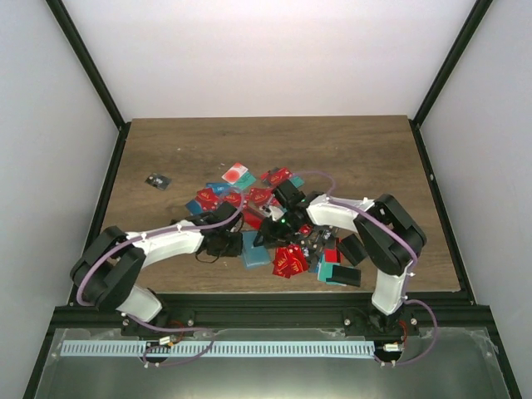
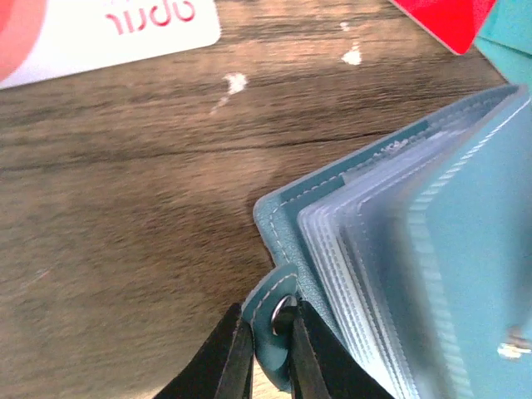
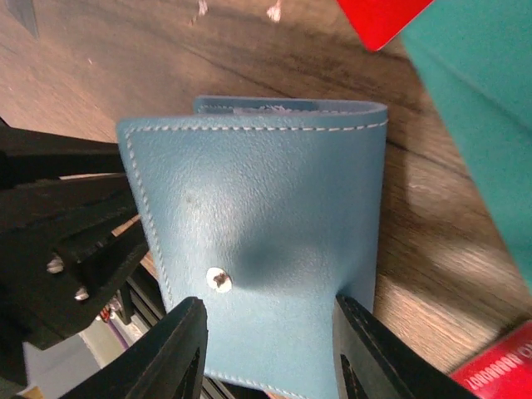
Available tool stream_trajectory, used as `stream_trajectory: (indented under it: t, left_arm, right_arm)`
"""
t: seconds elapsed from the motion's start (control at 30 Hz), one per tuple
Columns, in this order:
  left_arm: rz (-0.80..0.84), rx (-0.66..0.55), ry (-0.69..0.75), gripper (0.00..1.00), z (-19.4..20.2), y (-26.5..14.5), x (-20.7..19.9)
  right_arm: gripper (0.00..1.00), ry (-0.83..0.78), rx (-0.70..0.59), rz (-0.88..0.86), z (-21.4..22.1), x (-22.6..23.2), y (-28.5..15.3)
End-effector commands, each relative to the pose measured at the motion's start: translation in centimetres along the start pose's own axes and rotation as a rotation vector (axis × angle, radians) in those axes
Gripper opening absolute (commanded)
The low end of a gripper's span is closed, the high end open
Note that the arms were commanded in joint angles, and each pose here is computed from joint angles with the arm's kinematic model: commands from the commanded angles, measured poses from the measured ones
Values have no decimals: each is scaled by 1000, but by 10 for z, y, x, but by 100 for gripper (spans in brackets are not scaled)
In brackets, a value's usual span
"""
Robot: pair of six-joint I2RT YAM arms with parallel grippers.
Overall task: Put the credit cards into the card holder
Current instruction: Close the card holder at the center of the board.
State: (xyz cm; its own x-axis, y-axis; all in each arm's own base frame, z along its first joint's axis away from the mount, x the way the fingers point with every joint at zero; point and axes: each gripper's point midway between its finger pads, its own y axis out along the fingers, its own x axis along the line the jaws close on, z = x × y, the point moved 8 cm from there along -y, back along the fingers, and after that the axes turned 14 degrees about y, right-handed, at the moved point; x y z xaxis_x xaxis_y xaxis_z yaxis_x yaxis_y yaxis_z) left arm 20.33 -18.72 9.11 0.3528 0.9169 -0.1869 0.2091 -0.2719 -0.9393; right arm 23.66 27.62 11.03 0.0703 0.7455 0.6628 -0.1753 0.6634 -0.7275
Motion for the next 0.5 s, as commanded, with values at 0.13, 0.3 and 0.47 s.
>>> stream_trajectory:
  t: [0.13, 0.3, 0.47]
  left_arm:
    - [29, -88, -79, 18, 7, -11, 7]
    - [77, -131, -90, 18, 11, -12, 7]
    - [124, -197, -85, 20, 13, -15, 7]
  right_arm:
    - [43, -11, -17, 131, -3, 6, 23]
    - [43, -9, -24, 231, -4, 1, 32]
    - [43, -35, -15, 306, 0, 3, 43]
